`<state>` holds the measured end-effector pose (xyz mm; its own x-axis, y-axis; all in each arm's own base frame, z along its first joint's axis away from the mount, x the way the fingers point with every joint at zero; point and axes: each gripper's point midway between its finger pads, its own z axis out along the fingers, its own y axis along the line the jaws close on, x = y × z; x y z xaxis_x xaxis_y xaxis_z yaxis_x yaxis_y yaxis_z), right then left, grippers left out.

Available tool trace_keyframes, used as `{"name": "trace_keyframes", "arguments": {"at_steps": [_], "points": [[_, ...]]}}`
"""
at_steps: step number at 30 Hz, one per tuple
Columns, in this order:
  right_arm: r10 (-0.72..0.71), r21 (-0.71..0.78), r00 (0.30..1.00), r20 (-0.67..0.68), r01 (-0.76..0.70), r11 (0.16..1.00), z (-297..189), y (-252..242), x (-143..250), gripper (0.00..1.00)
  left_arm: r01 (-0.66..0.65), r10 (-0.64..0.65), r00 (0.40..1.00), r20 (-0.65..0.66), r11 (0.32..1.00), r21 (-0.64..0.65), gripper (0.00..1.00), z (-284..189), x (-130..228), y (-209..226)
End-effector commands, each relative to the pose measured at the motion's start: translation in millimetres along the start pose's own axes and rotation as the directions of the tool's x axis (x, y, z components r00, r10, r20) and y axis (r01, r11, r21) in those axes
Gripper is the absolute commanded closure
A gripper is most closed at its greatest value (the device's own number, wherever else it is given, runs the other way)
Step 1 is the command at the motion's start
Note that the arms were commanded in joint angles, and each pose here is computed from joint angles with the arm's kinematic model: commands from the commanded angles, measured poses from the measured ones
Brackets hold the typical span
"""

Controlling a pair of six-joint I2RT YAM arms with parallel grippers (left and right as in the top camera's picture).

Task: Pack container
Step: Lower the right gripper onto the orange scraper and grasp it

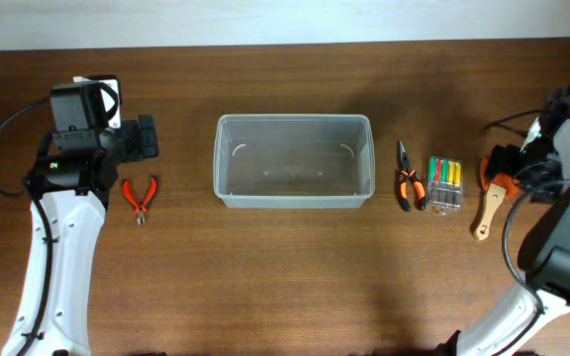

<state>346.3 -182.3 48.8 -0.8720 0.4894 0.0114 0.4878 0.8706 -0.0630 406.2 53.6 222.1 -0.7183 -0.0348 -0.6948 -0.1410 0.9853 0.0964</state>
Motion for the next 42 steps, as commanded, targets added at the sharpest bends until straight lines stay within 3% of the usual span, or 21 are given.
{"name": "trace_keyframes", "arguments": {"at_steps": [1,26,30,38,40,42], "points": [[-0.009,-0.008,0.999,-0.034,0.008,1.0,14.2,5.8,-0.7,0.1,-0.01,0.01,1.0,0.02,1.0,0.004,0.01,-3.6,-9.0,1.1],[-0.004,-0.036,1.0,-0.001,0.004,0.999,47.6,11.4,-2.0,0.1,-0.01,0.01,1.0,0.02,1.0,0.004,0.01,-3.6,-9.0,1.1],[-0.005,-0.036,1.0,-0.013,0.004,0.999,51.5,11.6,2.5,0.19,-0.01,0.01,1.0,0.02,1.0,0.004,0.01,-3.6,-9.0,1.1],[-0.005,-0.055,1.0,-0.015,0.004,0.998,65.0,15.5,8.8,0.2,-0.01,0.01,1.0,0.02,1.0,0.004,0.01,-3.6,-9.0,1.1],[-0.005,-0.054,1.0,-0.024,0.004,0.999,65.2,15.3,11.0,0.27,-0.01,0.01,1.0,0.02,1.0,0.004,0.01,-3.6,-9.0,1.1],[-0.002,-0.054,0.999,-0.036,0.001,0.999,65.3,15.2,13.8,0.42,-0.01,0.01,1.0,0.02,1.0,0.004,0.01,-3.6,-9.0,1.1]]}}
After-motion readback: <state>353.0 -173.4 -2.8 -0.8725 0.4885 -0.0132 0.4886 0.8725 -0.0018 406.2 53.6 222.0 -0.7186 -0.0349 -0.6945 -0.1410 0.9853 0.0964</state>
